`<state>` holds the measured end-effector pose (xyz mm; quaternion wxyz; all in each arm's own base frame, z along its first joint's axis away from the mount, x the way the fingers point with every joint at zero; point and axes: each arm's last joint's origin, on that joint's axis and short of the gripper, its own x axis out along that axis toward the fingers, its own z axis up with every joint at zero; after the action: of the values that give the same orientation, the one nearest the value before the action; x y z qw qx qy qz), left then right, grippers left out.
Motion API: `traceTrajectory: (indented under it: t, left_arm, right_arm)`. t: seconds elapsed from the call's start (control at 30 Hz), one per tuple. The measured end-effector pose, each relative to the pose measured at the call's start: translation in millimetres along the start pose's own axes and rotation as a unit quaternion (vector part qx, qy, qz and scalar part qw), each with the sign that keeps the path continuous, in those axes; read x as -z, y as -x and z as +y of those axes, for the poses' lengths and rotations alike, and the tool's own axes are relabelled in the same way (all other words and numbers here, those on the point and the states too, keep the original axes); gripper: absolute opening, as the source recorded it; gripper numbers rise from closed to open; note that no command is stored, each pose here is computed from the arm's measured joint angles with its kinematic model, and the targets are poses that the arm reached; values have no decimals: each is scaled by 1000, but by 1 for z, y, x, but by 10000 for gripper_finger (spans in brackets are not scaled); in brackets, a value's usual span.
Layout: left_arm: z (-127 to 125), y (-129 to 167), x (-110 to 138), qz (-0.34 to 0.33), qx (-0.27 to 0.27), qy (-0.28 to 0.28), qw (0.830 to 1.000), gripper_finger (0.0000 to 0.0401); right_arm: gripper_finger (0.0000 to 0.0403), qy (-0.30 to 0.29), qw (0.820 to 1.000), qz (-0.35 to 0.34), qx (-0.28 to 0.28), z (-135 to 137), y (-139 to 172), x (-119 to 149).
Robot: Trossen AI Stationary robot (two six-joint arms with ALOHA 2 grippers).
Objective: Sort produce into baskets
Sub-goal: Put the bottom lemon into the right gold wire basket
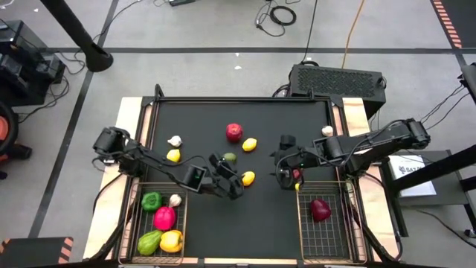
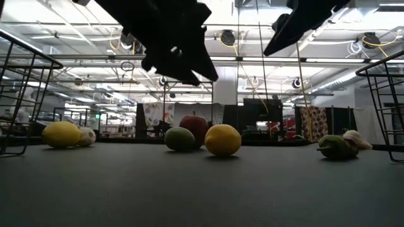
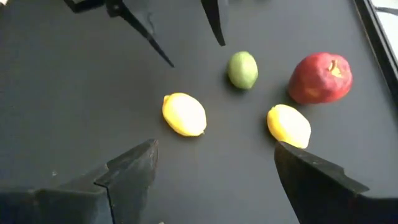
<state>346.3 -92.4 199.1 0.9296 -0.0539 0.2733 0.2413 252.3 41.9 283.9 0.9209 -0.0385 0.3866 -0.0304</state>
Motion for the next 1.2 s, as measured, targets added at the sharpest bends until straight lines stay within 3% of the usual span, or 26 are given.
traceTrajectory:
  t: [0.27, 0.5, 0.7, 1.2]
  left_arm:
    - [-4, -16, 15, 36, 16, -15, 999, 346]
    - [0, -32, 23, 74, 38, -13, 996, 350]
    - [5, -50, 34, 92, 19, -16, 995, 350]
    - [-1, -58, 26, 37, 30, -9, 999, 350]
  right_arm:
    - [312, 8, 1000, 2, 7, -1, 2, 1]
    - [312, 9, 1000, -3, 10, -3, 11, 2]
    - [312, 0, 1000, 0, 10, -5, 19, 5]
    - [312, -18, 1000, -6, 9, -5, 17, 8]
